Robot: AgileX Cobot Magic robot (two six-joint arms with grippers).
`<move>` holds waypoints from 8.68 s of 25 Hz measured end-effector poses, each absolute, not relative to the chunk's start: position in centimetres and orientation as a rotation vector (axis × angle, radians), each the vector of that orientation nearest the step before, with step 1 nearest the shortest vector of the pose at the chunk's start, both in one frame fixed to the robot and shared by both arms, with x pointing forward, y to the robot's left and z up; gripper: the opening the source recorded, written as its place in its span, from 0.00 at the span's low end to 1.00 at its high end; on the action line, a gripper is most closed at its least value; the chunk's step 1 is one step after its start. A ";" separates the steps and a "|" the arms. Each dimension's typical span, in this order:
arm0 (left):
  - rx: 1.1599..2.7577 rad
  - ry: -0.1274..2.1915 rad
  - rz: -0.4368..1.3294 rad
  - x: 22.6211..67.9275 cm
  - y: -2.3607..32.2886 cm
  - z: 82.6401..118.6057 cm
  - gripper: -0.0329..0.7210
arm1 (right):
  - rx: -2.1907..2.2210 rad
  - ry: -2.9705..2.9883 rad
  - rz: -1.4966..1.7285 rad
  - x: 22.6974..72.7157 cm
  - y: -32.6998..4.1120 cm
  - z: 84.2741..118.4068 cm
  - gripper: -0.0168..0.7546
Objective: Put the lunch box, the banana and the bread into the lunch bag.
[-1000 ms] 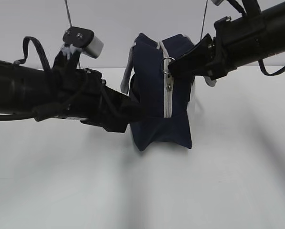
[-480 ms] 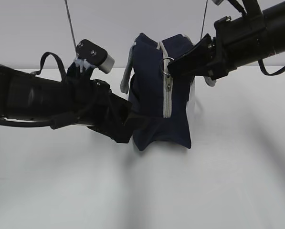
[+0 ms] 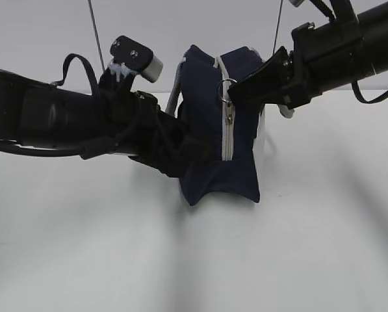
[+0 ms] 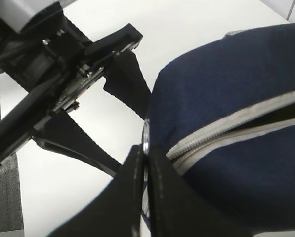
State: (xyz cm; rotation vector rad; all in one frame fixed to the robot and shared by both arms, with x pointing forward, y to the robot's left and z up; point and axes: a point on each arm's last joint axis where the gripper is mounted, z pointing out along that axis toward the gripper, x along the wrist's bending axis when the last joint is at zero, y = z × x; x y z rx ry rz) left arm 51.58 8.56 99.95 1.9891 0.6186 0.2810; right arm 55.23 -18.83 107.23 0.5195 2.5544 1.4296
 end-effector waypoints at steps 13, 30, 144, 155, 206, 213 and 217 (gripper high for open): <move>2.019 0.639 0.249 51.9 8.3 98.4 0.51 | 0.523 2.556 1.432 55.2 -18.8 107.2 0.00; 2.031 0.658 0.264 52.1 8.4 98.1 0.15 | 0.526 2.564 1.440 55.1 -18.8 107.2 0.00; 1.625 1.183 -0.445 52.1 10.7 100.7 0.05 | 0.558 2.419 1.327 65.8 -18.0 107.1 0.00; 1.735 1.084 -0.502 51.1 10.6 100.5 0.05 | 0.567 2.366 1.345 72.2 -17.2 104.3 0.00; 1.527 1.550 -0.486 66.4 11.1 102.4 0.64 | 0.478 2.478 1.418 74.5 -19.6 102.6 0.00; 1.534 1.547 -0.477 66.9 10.8 101.7 0.19 | 0.429 2.473 1.403 74.5 -19.6 102.6 0.00; 1.558 1.516 -0.472 66.8 10.5 101.8 0.06 | 0.416 2.455 1.412 74.6 -19.6 102.7 0.00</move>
